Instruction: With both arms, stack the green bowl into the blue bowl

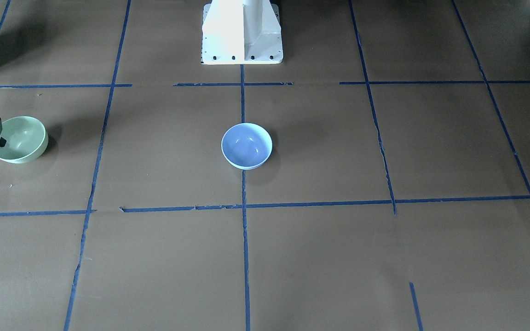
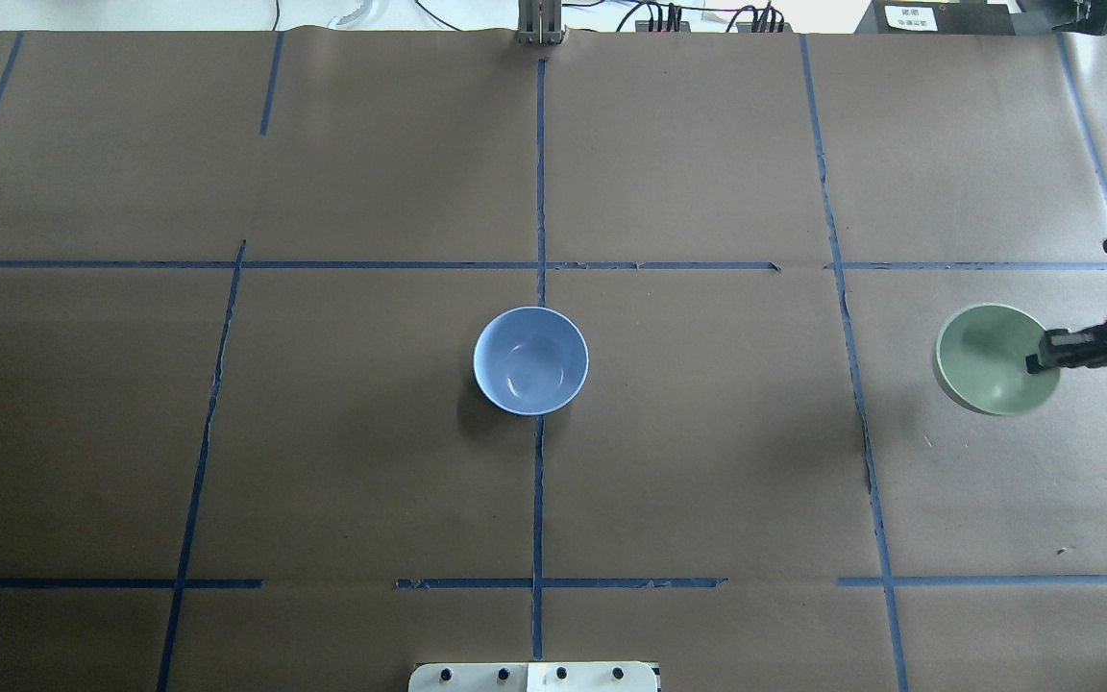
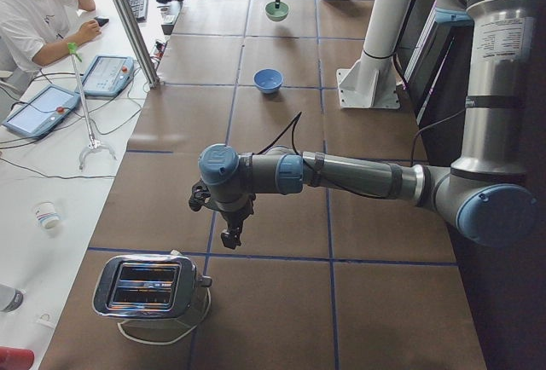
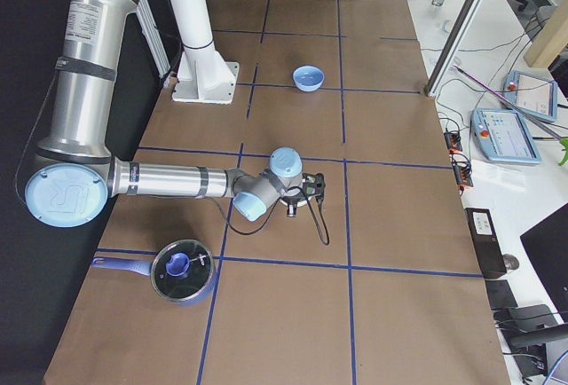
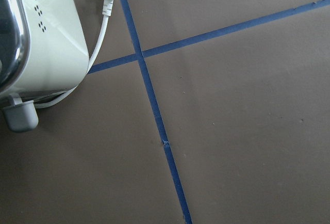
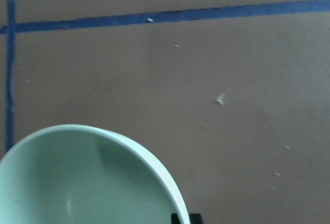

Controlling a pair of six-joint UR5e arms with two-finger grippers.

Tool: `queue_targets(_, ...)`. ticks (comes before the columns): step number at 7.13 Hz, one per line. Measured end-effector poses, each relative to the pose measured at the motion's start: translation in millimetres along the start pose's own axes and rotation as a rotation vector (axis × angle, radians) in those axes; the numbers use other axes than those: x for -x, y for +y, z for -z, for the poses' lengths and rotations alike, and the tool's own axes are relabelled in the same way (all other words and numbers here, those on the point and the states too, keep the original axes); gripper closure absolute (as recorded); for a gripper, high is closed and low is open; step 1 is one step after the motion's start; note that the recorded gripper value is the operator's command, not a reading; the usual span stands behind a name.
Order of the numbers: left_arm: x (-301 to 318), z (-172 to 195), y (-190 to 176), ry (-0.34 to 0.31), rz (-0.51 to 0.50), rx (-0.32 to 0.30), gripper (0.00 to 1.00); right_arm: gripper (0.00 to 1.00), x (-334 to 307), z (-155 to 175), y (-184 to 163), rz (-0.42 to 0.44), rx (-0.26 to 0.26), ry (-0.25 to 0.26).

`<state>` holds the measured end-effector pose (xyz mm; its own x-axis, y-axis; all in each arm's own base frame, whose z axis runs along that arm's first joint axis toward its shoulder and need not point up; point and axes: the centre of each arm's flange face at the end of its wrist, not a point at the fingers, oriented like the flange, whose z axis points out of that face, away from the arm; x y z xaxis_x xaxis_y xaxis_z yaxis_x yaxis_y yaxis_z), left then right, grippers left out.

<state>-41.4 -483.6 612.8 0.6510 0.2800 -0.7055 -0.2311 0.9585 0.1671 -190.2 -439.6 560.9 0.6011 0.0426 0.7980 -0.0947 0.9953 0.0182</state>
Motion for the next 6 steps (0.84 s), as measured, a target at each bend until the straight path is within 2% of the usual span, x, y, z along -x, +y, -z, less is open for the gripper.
queue_targets(1, 0, 0, 0, 0.000, 0.001, 0.000, 0.00, 1.00, 77, 11, -26, -0.063, 0.013, -0.014)
queue_targets(2, 0, 0, -1, 0.000, 0.006, -0.001, 0.00, 0.99, 168, 10, -37, -0.130, 0.035, -0.034)
queue_targets(4, -2, 1, -3, 0.000, 0.030, -0.002, 0.00, 0.96, 348, -1, -18, -0.248, 0.056, -0.038)
queue_targets(5, -2, 1, -3, -0.001, 0.037, -0.003, 0.00, 0.96, 417, -9, 5, -0.288, 0.043, -0.022)
queue_targets(6, -3, 1, -3, -0.001, 0.039, -0.003, 0.00, 0.96, 456, -22, 25, -0.318, 0.027, -0.007)
